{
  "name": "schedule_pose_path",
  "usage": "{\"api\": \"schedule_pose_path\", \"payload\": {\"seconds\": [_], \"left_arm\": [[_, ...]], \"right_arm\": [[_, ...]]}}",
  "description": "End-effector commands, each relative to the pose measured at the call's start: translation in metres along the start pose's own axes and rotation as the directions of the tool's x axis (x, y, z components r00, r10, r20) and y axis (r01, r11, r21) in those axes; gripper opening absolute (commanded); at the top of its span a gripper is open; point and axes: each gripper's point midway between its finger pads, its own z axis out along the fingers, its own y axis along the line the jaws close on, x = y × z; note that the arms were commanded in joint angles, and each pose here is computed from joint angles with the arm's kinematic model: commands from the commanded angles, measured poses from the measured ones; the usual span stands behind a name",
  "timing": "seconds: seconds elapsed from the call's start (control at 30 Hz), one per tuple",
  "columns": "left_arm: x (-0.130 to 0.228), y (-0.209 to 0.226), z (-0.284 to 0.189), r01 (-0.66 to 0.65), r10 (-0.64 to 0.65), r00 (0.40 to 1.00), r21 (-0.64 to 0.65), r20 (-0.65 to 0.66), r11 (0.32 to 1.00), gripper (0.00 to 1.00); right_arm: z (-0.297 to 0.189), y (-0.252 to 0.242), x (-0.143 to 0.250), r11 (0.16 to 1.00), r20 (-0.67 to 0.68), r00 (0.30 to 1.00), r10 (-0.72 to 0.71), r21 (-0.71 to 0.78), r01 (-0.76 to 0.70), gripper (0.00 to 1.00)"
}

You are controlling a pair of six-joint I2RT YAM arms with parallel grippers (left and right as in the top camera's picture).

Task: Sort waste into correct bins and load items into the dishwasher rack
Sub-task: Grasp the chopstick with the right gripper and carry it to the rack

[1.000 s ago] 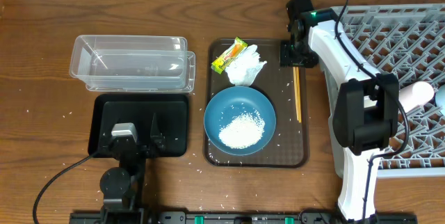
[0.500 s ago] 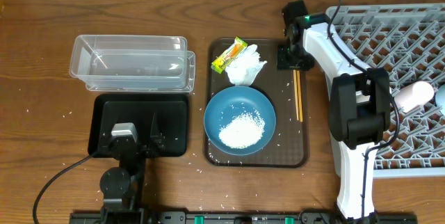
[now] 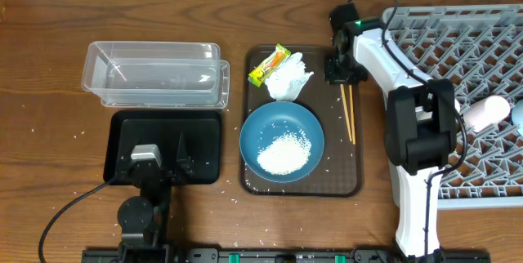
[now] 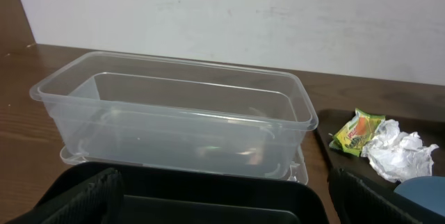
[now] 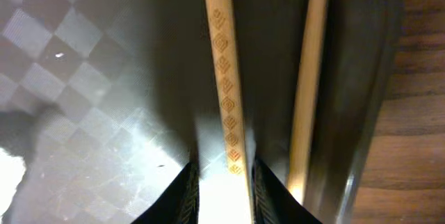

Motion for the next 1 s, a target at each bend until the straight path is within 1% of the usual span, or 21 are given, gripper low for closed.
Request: {"api": "schedule_pose_path", "payload": {"seconds": [0.0, 0.13, 0.17, 0.2, 0.27, 0.37, 0.5, 0.6, 0.73, 0.83, 0.97], "left_arm": [[0.016, 0.005, 0.001, -0.008, 0.007, 0.999, -0.022, -0.047, 1.0, 0.97], [0.016, 0.005, 0.001, -0.007, 0.006, 0.999, -0.022, -0.047, 1.0, 0.97], [0.016, 0.005, 0.001, -0.007, 0.006, 0.999, -0.022, -0.047, 1.0, 0.97], [0.016, 0.005, 0.001, -0.007, 0.006, 0.999, -0.022, -0.047, 1.0, 0.97], [0.016, 0.005, 0.001, -0.007, 0.006, 0.999, -0.022, -0.047, 1.0, 0.96], [0.016, 0.005, 0.001, -0.007, 0.006, 0.999, -0.022, -0.047, 1.0, 0.96], [0.016, 0.005, 0.001, -0.007, 0.006, 0.999, -0.022, -0.047, 1.0, 0.96], [0.016, 0.005, 0.001, -0.007, 0.006, 0.999, -0.022, -0.047, 1.0, 0.97], [0.016, 0.005, 0.001, -0.007, 0.006, 0.999, -0.022, -0.047, 1.0, 0.96], [0.016, 0.005, 0.001, -0.007, 0.006, 0.999, -0.022, -0.047, 1.0, 0.97], [0.016, 0.005, 0.001, -0.007, 0.006, 0.999, -0.022, -0.047, 1.0, 0.96]], "right_arm": [[0.013, 0.014, 0.014, 0.999, -0.038, 0.999, -0.039, 0.005, 0.039, 0.22], [0.014, 0.014, 0.014, 0.999, -0.04, 0.998, -0.041, 0.005, 0.041, 0.18], [0.014, 0.014, 0.015, 0.999, -0.042, 0.998, -0.041, 0.006, 0.042, 0.15], [0.015, 0.014, 0.016, 0.999, -0.044, 0.998, -0.042, 0.006, 0.042, 0.09], [0.017, 0.015, 0.019, 0.999, -0.05, 0.998, -0.046, 0.007, 0.046, 0.01], [0.017, 0.021, 0.021, 0.998, -0.052, 0.997, -0.056, -0.002, 0.056, 0.01], [0.001, 0.024, 0.014, 0.998, -0.034, 0.998, -0.048, -0.036, 0.047, 0.01], [-0.025, 0.016, 0.002, 0.999, -0.005, 1.0, -0.024, -0.044, 0.024, 0.01], [-0.076, -0.006, -0.019, 0.998, 0.06, 0.998, 0.017, -0.056, -0.013, 0.01], [-0.121, -0.034, -0.037, 0.998, 0.146, 0.989, 0.024, -0.058, -0.015, 0.01], [-0.162, -0.071, -0.05, 0.998, 0.238, 0.97, 0.047, -0.056, -0.035, 0.01]]}}
